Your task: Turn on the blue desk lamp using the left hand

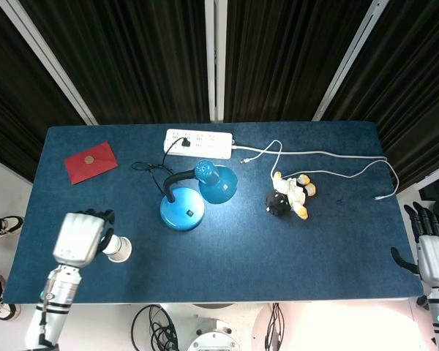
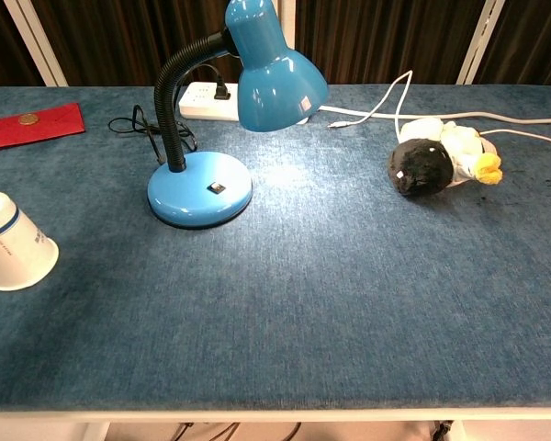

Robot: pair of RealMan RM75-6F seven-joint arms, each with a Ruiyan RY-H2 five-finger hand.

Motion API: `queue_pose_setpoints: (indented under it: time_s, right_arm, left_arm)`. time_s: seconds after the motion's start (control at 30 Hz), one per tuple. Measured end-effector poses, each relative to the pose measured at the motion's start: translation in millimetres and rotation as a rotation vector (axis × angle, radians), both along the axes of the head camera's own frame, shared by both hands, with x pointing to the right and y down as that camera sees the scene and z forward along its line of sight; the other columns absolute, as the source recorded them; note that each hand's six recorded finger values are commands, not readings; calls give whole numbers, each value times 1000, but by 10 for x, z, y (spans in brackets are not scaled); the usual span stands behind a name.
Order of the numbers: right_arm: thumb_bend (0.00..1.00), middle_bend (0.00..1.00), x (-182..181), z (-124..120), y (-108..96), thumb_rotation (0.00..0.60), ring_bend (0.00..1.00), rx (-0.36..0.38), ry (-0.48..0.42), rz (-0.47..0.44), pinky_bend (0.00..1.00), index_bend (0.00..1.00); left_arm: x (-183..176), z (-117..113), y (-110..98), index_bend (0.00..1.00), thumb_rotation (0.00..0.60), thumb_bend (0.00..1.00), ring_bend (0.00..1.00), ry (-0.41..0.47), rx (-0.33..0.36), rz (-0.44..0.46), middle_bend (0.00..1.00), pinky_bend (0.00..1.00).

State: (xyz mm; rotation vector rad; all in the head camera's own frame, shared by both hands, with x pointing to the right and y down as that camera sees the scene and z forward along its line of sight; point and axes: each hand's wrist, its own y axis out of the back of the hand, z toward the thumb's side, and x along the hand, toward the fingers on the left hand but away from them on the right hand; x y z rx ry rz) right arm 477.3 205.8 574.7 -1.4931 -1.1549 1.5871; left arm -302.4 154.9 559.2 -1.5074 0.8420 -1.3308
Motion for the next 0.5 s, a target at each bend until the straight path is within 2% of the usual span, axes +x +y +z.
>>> queue_pose_setpoints:
  time_s: [0.07,0.1,0.2,0.37,0.5]
  right_arm:
    - [221,0,-11,-18,-4,600,0,8,2,-2,0,0]
    - [221,0,-15,-26,-6,600,0,12,4,-4,0,0]
    - [223,0,-39,-42,-3,600,0,21,6,-17,0,0]
    - [227,0,-100,-80,25,600,0,40,-4,-55,0,0]
    - [228,0,-157,-98,50,600,0,49,-10,-90,0,0]
  left_arm:
    - [-215,-1,6,86,600,72,0,-20,23,-26,18,29]
    - [-371,16,21,70,600,34,0,-36,25,-48,1,6]
    - [-727,92,74,67,600,3,0,-75,3,-97,0,0]
    - [-1162,252,97,56,600,0,0,-127,-20,-126,0,0]
    - [-1386,350,128,53,600,0,0,-62,-55,-161,0,0]
